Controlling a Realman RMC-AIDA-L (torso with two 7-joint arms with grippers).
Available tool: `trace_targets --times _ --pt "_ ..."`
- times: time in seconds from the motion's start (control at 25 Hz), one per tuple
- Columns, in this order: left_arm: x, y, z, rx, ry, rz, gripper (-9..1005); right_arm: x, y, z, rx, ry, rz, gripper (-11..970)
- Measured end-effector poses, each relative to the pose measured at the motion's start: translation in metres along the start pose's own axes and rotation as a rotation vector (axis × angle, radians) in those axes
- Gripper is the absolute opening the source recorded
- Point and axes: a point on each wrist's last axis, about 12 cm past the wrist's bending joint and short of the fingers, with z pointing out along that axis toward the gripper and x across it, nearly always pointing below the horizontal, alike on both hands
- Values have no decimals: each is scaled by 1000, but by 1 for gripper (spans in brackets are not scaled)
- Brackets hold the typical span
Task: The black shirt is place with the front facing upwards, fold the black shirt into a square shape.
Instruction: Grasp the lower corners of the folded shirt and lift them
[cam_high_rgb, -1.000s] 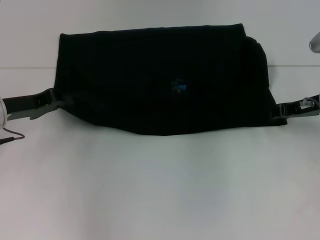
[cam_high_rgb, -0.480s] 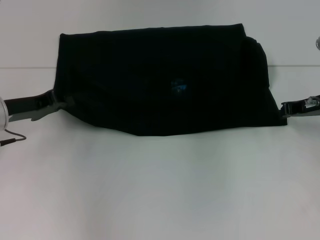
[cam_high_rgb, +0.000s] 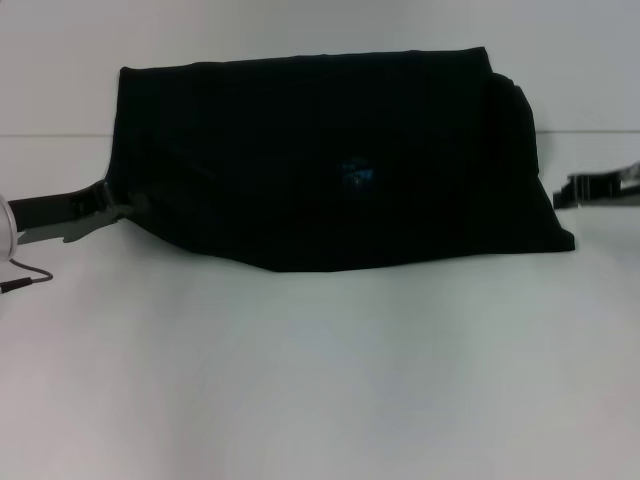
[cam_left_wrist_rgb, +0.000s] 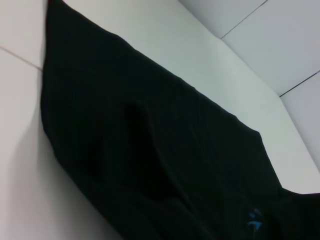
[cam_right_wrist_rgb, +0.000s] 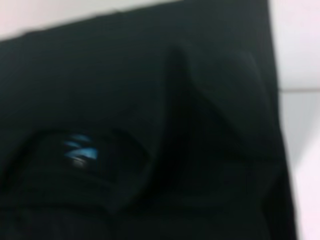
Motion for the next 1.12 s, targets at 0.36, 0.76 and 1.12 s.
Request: trace_targets --times 0.36,0.76,1.12 --pt "3 0 -1 11 -3 -4 0 0 -10 -3 42 29 -6 151" --pt "4 -1 0 13 -2 -5 -1 7 -11 4 53 29 -6 466" --pt "6 -2 2 16 1 -6 -1 17 -4 28 111 19 -55 475"
